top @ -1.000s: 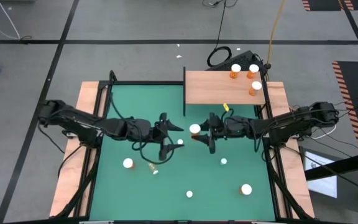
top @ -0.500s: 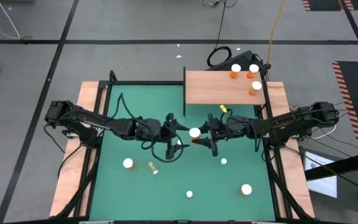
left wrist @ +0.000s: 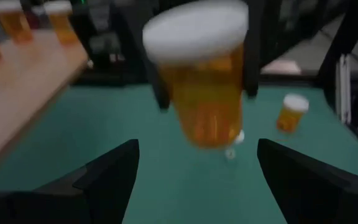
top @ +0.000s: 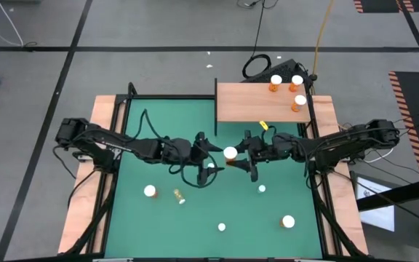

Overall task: Pick and place medicine bottles onto shelf by color
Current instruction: Put the orange pill bottle on the shelf

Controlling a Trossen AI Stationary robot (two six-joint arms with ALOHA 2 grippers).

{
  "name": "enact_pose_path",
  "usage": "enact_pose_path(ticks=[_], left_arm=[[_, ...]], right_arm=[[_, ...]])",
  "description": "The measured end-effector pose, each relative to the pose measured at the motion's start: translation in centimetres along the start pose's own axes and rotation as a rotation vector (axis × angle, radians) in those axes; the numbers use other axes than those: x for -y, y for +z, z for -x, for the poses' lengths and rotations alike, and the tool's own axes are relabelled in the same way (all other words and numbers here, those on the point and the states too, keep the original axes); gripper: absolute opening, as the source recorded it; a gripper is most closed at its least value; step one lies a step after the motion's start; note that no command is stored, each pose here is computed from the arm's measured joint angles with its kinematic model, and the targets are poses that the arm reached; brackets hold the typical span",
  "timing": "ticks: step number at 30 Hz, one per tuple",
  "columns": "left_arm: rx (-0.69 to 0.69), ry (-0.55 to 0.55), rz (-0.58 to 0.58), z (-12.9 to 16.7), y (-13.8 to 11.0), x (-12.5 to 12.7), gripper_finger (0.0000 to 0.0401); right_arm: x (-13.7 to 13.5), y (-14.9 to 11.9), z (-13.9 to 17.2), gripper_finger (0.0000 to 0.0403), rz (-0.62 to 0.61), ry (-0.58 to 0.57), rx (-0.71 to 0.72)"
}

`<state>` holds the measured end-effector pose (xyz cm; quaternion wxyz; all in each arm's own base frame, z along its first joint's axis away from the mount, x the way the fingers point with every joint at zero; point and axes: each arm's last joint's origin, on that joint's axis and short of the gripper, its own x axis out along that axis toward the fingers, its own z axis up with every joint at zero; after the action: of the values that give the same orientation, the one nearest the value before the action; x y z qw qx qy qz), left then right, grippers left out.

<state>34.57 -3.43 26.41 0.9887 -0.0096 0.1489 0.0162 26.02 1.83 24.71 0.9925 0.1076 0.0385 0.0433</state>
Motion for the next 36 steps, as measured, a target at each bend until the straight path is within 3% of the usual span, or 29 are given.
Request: enact_pose_path(ticks=[13,26,30,36], left_arm=[[0.142,0.008,0.018,-3.2,-1.1,-0.3,0.0324],[0.167,-0.001,0.028,-3.2,-0.9,-0.3,0.0199],[0.170,0.000,0.029,-3.2,-0.8,-0.4,0.0181],[0.171,0.015,-0.005,-3.2,-0.8,-0.4,0.0200]], right_arm=[[0.0,0.3,0.0,0.0190,0.057,0.001,0.028],[0.0,0.3,0.0,0.0190,0.081,-0.006,0.030],[0.0,0.3,0.0,0.0191,0.089,-0.015,0.031],[-0.5,-0.2,0.0,0.0244,0.134,-0.088,0.001]])
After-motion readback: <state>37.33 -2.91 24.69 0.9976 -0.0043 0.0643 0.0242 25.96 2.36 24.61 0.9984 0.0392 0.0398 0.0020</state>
